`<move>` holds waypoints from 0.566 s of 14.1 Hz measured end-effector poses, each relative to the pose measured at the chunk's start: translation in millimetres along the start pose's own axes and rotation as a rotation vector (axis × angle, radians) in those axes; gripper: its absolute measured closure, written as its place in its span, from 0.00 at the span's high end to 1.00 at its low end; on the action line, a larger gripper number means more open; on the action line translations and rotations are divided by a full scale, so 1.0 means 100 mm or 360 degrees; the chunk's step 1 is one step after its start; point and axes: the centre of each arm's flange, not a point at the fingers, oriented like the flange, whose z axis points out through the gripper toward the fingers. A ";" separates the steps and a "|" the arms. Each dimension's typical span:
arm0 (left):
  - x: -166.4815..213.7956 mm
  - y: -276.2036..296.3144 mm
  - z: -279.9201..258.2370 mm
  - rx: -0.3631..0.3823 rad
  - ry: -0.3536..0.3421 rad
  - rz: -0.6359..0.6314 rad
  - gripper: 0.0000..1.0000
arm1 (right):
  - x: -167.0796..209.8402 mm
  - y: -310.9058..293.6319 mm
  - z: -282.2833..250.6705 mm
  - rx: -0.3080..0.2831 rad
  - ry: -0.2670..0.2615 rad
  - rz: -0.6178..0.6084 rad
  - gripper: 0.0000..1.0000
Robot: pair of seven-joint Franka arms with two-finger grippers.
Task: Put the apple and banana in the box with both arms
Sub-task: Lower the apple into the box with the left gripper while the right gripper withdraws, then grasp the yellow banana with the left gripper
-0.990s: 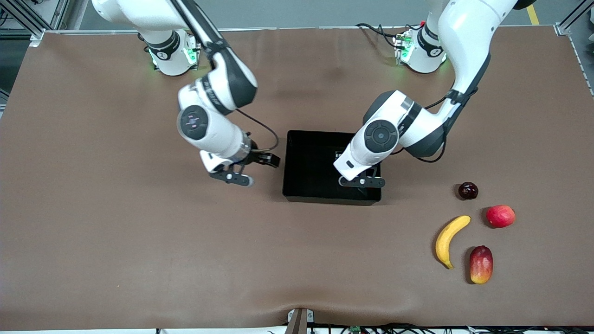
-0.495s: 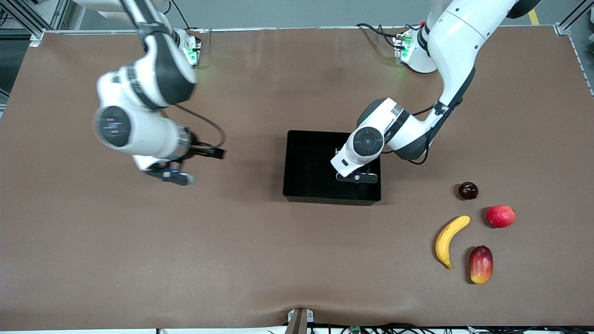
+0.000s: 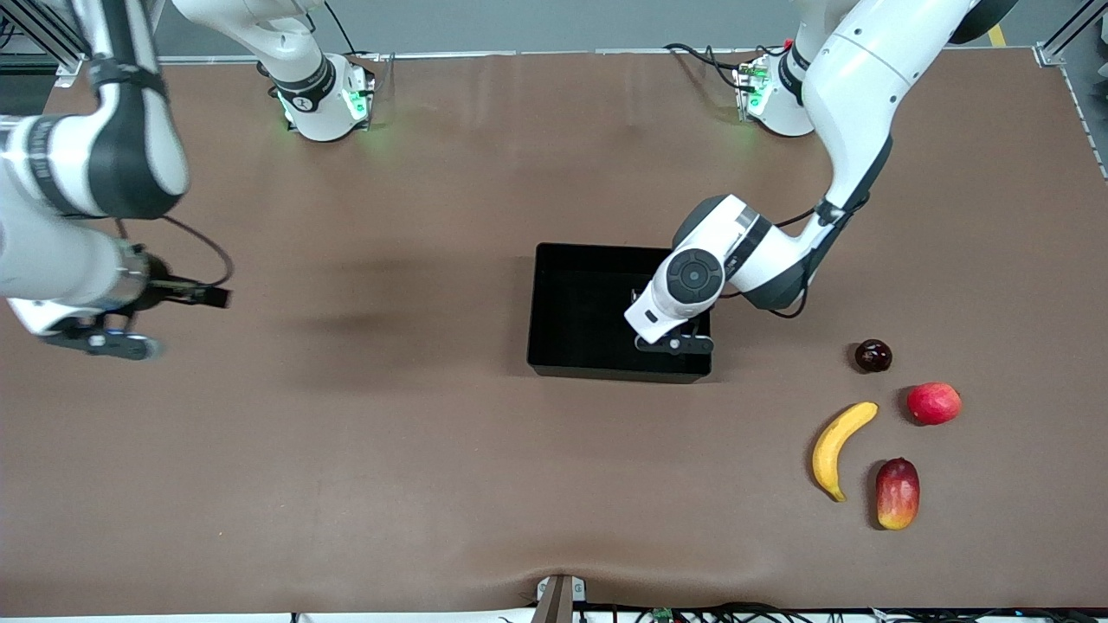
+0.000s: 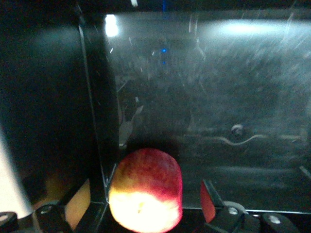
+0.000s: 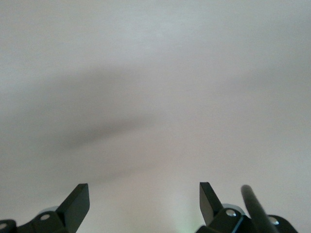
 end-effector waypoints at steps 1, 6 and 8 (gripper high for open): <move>0.07 -0.07 -0.28 -0.0007 0.0049 -0.0027 1.00 | 0.06 0.23 0.02 0.0013 0.0010 0.0019 1.00; 0.38 -1.20 -1.70 0.0011 0.0204 -0.0229 1.00 | 0.15 0.44 -0.02 0.0040 0.0087 -0.0016 1.00; 0.57 -1.69 -1.60 0.0063 0.0206 -0.0095 1.00 | 0.15 0.36 -0.05 0.0042 0.0096 -0.0037 1.00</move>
